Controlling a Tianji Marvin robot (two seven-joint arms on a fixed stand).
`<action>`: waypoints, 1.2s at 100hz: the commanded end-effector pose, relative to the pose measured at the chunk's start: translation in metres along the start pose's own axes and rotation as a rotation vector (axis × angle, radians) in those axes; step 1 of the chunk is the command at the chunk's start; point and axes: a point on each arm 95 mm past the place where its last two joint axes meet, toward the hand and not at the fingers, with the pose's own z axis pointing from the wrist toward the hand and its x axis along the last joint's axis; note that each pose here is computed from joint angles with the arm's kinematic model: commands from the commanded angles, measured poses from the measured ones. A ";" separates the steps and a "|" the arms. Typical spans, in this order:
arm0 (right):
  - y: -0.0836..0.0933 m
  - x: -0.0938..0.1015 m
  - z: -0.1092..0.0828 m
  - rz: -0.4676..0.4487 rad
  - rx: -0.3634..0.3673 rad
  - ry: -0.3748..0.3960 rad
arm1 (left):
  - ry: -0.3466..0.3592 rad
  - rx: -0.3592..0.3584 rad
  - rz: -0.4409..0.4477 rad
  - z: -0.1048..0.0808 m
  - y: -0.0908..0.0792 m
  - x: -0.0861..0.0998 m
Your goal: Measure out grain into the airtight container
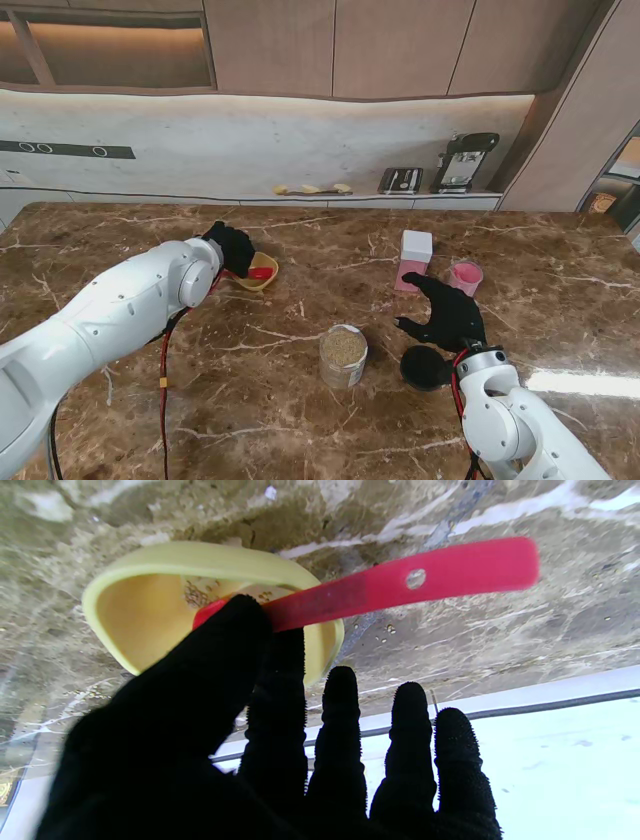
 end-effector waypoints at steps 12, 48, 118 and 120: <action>-0.006 -0.002 -0.003 0.009 0.021 -0.012 | 0.004 -0.011 0.004 0.001 0.004 0.000; -0.007 -0.002 -0.003 0.012 0.026 -0.017 | 0.010 -0.010 -0.001 0.001 0.006 0.001; -0.007 -0.003 -0.002 0.014 0.022 -0.015 | 0.033 0.143 -0.056 -0.026 -0.018 -0.003; -0.006 -0.003 -0.002 0.014 0.021 -0.014 | 0.036 0.150 -0.058 -0.028 -0.019 -0.003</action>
